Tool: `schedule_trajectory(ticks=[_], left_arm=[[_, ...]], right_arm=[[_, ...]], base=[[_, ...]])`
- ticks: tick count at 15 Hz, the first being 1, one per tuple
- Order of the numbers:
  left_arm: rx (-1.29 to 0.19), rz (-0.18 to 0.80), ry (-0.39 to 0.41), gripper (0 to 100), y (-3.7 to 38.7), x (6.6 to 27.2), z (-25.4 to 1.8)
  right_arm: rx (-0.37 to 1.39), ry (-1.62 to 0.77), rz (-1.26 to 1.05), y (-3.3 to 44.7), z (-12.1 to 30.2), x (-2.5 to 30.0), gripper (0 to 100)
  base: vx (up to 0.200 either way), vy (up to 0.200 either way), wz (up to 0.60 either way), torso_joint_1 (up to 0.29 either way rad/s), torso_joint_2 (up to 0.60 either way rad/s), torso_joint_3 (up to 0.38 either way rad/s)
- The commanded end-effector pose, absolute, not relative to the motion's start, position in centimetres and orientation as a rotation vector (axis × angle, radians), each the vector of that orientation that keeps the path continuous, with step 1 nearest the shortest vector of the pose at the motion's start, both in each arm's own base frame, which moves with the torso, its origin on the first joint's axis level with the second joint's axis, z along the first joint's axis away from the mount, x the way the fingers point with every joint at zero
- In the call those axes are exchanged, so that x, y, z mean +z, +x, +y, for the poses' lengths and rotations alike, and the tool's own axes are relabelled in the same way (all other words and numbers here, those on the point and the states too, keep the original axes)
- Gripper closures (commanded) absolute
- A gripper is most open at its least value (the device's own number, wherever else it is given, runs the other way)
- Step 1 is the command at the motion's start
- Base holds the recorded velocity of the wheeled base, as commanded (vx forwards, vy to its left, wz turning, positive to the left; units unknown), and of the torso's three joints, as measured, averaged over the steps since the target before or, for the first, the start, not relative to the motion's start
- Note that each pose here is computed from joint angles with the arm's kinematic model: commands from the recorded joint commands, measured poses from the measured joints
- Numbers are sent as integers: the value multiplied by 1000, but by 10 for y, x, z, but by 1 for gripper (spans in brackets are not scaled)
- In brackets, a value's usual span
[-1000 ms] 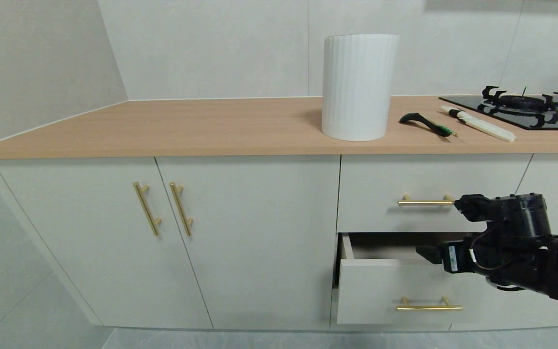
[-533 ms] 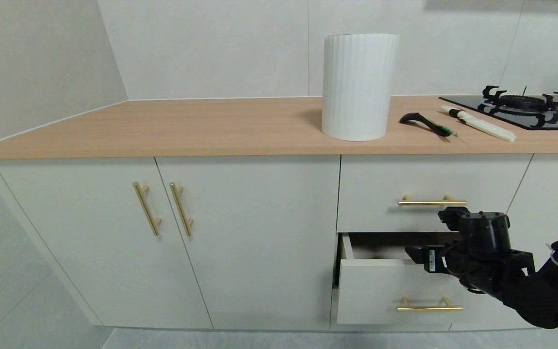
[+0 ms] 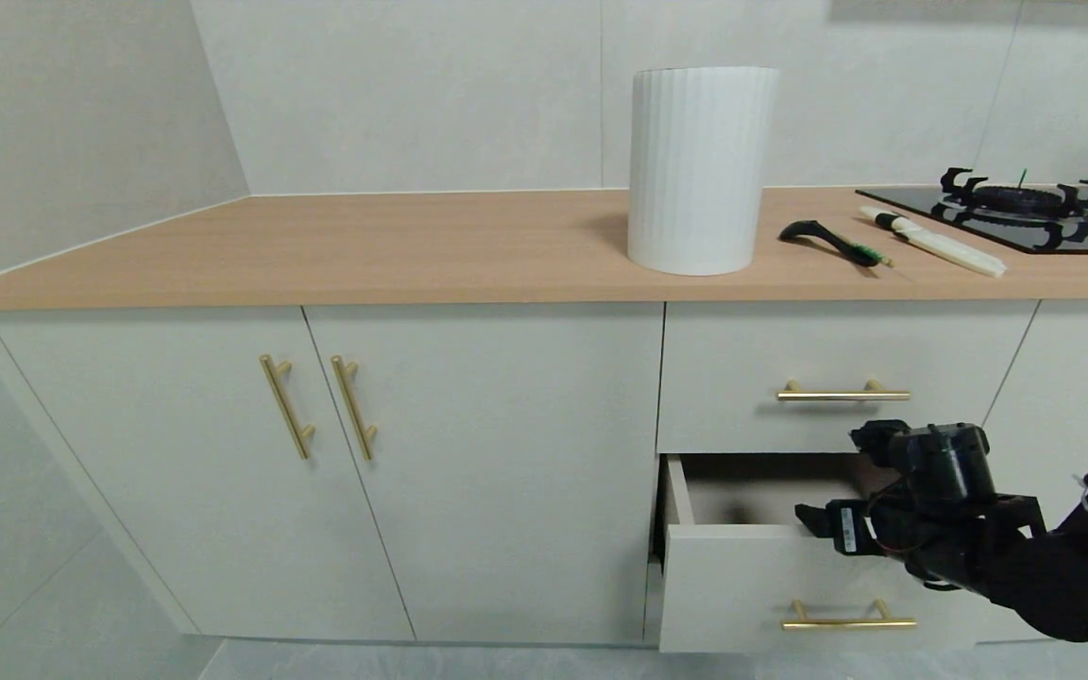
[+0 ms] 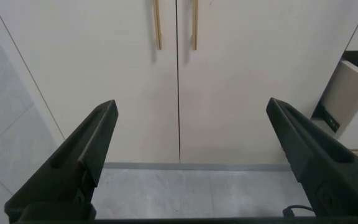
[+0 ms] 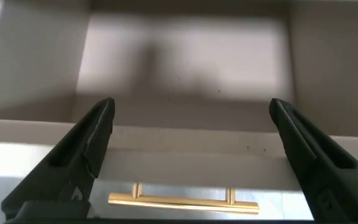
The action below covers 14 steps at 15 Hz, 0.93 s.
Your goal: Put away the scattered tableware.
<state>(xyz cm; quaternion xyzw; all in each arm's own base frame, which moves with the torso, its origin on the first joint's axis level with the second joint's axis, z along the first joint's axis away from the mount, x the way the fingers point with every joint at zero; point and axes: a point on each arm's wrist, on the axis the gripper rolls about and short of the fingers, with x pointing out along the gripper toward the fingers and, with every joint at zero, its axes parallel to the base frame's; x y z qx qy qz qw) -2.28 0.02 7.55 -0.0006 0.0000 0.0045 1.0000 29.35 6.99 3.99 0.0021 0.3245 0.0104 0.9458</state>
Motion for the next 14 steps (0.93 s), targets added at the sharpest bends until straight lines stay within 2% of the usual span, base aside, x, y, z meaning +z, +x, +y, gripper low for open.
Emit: schedule_trajectory(ticks=[1, 7, 14], left_arm=[[9, 0, 0, 0, -23, 75, 0], [9, 0, -2, 0, -23, 75, 0], [9, 2, -2, 0, -23, 76, 0]], right_arm=[[26, 7, 656, 290, 69, 50, 0], [127, -62, 757, 264, 65, 76, 0], [194, -147, 857, 244, 68, 82, 0]], base=[[0, 0, 0, 0, 0, 0], [0, 0, 0, 0, 0, 0], [0, 0, 0, 0, 0, 0]])
